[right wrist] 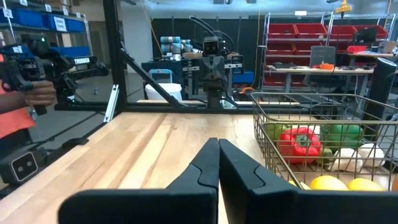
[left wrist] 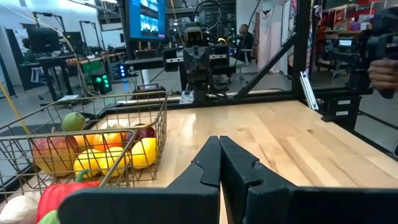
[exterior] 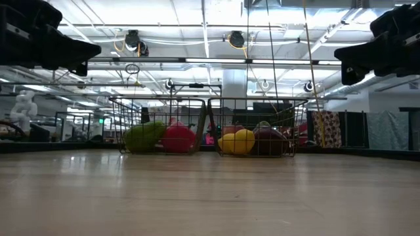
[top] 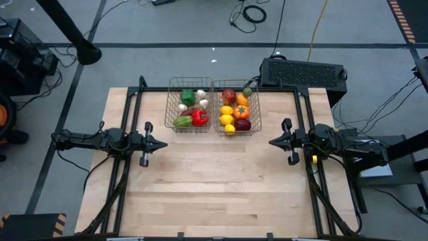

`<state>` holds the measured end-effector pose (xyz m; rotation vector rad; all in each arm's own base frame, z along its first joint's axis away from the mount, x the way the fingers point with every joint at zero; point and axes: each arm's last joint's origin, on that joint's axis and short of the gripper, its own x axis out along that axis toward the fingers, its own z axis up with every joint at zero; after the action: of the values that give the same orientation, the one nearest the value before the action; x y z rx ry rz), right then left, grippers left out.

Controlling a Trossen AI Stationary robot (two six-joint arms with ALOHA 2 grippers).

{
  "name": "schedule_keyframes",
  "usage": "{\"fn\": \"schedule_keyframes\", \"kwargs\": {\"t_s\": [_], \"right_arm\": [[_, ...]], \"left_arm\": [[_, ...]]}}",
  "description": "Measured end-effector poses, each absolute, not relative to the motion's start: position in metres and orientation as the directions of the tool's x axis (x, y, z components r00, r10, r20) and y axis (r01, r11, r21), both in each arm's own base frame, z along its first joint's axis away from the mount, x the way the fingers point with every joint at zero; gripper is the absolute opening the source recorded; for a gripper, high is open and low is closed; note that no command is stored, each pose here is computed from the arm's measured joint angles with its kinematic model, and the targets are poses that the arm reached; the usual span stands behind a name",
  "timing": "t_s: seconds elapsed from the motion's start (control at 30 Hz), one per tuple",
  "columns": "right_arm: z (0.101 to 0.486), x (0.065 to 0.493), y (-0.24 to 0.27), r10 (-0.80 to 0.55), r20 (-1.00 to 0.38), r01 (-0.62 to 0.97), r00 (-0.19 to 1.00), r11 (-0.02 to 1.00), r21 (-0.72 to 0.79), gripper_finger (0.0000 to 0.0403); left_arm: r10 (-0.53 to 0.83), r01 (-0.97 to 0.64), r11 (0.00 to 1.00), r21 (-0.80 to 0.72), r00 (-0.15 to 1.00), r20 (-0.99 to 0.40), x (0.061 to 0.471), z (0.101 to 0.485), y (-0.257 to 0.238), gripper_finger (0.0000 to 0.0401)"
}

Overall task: Sort produce into baskets
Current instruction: Return to Home Position

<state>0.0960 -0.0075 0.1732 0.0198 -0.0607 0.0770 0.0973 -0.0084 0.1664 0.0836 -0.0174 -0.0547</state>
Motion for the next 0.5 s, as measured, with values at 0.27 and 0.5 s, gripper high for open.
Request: {"fn": "schedule_keyframes", "kwargs": {"t_s": [0.27,0.5], "right_arm": [[0.1740,0.0960,-0.0078,0.066,0.070,-0.065,0.995,0.998,-0.005,0.0000],[0.1766,0.0958,-0.0115,-0.062,0.098,0.058,0.993,0.997,0.043,0.0000]], "left_arm": [[-0.040,0.038,0.995,0.091,0.999,0.016,0.0974,0.1665,-0.0080,0.0009],[-0.020,0.018,0.996,0.090,1.000,0.019,0.0974,0.1666,-0.0074,0.0011]]}}
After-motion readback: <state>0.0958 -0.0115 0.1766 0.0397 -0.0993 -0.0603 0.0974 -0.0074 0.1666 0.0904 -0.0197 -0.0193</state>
